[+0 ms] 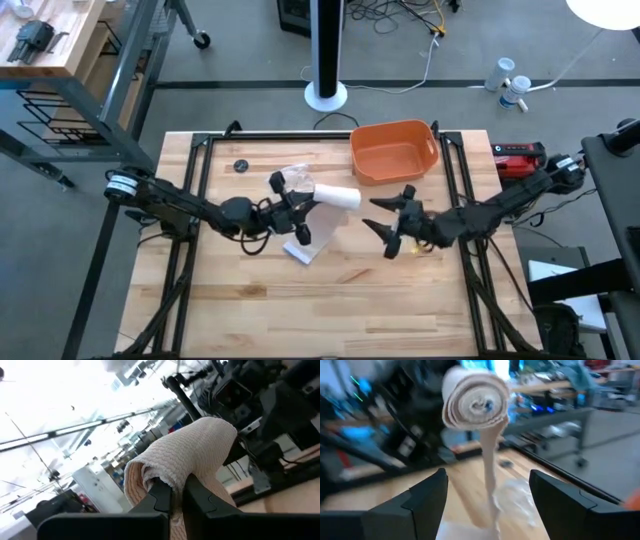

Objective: Roll bandage
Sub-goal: Roll the brown bandage

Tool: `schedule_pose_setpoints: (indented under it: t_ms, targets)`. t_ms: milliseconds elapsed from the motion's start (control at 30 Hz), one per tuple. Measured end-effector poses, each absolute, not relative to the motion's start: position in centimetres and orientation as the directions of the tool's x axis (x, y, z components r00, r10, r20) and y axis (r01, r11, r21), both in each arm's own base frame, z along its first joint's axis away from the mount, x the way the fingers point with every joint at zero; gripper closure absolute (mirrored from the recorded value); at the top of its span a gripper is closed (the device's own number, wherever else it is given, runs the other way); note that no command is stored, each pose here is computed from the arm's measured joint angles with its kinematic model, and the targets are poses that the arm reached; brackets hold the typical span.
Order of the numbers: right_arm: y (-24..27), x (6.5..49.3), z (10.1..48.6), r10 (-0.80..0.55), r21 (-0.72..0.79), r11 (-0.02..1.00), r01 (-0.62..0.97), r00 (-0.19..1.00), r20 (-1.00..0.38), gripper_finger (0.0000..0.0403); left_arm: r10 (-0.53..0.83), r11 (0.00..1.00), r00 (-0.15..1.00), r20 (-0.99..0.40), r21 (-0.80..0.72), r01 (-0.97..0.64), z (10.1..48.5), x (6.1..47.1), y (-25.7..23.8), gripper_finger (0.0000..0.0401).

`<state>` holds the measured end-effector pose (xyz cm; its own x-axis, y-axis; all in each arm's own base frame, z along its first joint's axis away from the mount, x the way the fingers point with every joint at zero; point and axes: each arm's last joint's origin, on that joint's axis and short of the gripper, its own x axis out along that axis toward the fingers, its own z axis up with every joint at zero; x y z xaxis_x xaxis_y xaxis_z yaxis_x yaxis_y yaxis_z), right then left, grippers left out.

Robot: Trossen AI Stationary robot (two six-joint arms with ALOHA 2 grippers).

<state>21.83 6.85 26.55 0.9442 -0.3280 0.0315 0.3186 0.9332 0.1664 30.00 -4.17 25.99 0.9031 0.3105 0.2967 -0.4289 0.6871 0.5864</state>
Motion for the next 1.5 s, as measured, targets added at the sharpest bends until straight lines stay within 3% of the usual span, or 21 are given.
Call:
schedule_pose_setpoints:
  t_ms: [100,267,633,833,1067,1267,1500]
  targets:
    - [5.9,22.0,26.8,-0.261,0.21,0.949,0.236,0.96,0.102,0.0134,0.289,0.682,0.91,0.297,0.603,-0.414,25.7,29.8,-4.2,0.0393]
    - [5.1,23.4,27.2,-0.171,0.194,0.97,0.148,0.979,0.108,0.014,0.212,0.641,0.93,0.3,0.676,-0.364,25.4,29.9,-4.5,0.0393]
    - [5.4,25.1,28.4,-0.133,0.145,0.983,0.115,0.983,0.127,0.0124,0.215,0.615,0.929,0.3,0.698,-0.367,25.5,29.8,-4.8,0.0393]
    - [5.7,25.9,28.9,-0.108,0.139,0.986,0.09,0.986,0.129,0.0141,0.211,0.618,0.928,0.308,0.693,-0.37,25.8,29.9,-5.1,0.0393]
    - [5.8,27.6,29.1,-0.166,0.095,0.983,0.155,0.979,0.119,0.0212,0.214,0.622,0.927,0.309,0.688,-0.373,26.0,30.0,-5.5,0.0382]
    - [6.0,28.5,28.8,-0.196,0.044,0.98,0.193,0.976,0.096,0.0347,0.239,0.666,0.921,0.307,0.639,-0.385,26.1,29.9,-5.5,0.0367]
    - [5.5,27.4,30.1,-0.244,0.006,0.97,0.244,0.967,0.067,0.0355,0.426,0.646,0.87,0.247,0.591,-0.483,25.9,29.7,-5.3,0.033]
